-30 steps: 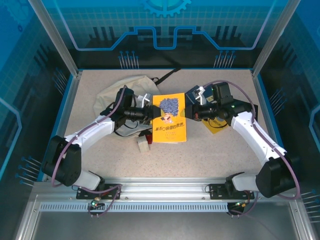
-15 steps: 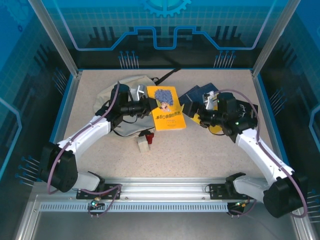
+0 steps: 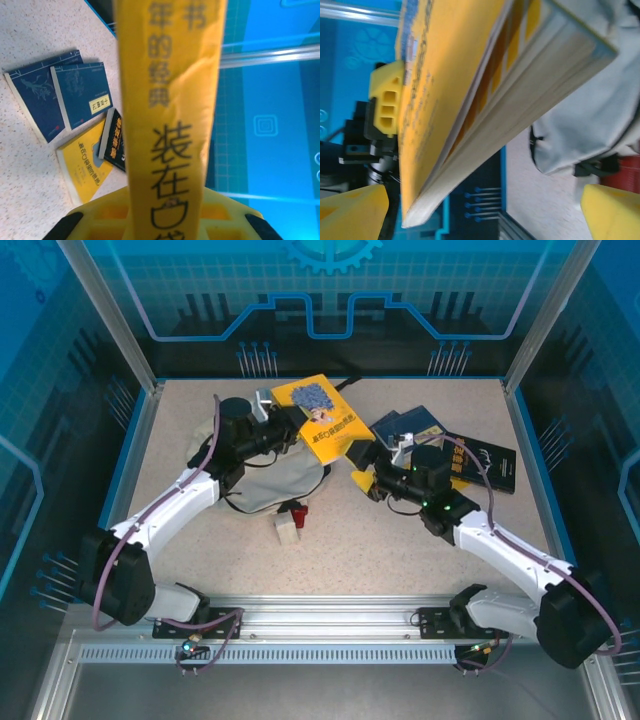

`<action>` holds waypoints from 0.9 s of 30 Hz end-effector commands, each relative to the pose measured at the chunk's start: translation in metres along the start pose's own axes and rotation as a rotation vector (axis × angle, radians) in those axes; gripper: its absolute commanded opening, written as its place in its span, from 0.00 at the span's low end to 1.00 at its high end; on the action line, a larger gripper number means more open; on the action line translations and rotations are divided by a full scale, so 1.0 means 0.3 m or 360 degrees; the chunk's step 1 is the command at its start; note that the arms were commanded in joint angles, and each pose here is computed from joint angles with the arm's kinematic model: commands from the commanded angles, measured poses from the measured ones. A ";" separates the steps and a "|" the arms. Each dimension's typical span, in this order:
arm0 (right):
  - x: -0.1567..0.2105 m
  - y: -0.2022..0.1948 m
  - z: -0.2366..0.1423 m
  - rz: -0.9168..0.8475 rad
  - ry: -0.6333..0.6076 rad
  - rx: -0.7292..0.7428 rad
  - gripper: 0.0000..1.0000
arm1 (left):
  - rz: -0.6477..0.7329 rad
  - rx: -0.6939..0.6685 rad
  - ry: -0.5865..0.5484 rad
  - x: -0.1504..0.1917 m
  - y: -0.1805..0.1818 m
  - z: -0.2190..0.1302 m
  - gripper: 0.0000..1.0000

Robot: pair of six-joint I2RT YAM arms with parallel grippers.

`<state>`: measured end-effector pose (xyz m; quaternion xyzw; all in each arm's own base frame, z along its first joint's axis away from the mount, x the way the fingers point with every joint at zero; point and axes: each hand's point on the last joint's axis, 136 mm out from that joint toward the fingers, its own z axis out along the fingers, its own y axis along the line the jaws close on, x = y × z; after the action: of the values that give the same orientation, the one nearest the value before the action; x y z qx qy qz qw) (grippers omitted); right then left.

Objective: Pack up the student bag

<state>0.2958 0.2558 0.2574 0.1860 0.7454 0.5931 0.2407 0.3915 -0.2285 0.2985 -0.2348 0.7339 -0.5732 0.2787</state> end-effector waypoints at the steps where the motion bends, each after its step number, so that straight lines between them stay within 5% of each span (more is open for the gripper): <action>1: -0.041 0.112 0.015 0.0105 -0.0120 -0.0226 1.00 | -0.0061 0.0199 -0.0135 -0.047 -0.134 -0.054 0.05; 10: -0.083 0.156 0.097 0.0236 -0.0162 -0.0357 0.90 | -0.0108 0.0250 -0.0183 -0.058 -0.156 -0.073 0.04; 21: -0.106 0.185 0.132 0.0229 -0.0211 -0.0417 0.49 | -0.0129 0.0171 -0.0185 -0.049 -0.087 -0.072 0.07; 27: -0.105 0.168 0.095 0.0001 -0.0244 -0.0178 0.21 | -0.0105 -0.0017 -0.0184 -0.046 0.004 -0.088 0.29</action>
<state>0.3436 0.2779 0.2805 0.2484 0.6785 0.6391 0.2634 0.3893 -0.2124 0.2870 -0.3027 0.7163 -0.5661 0.2734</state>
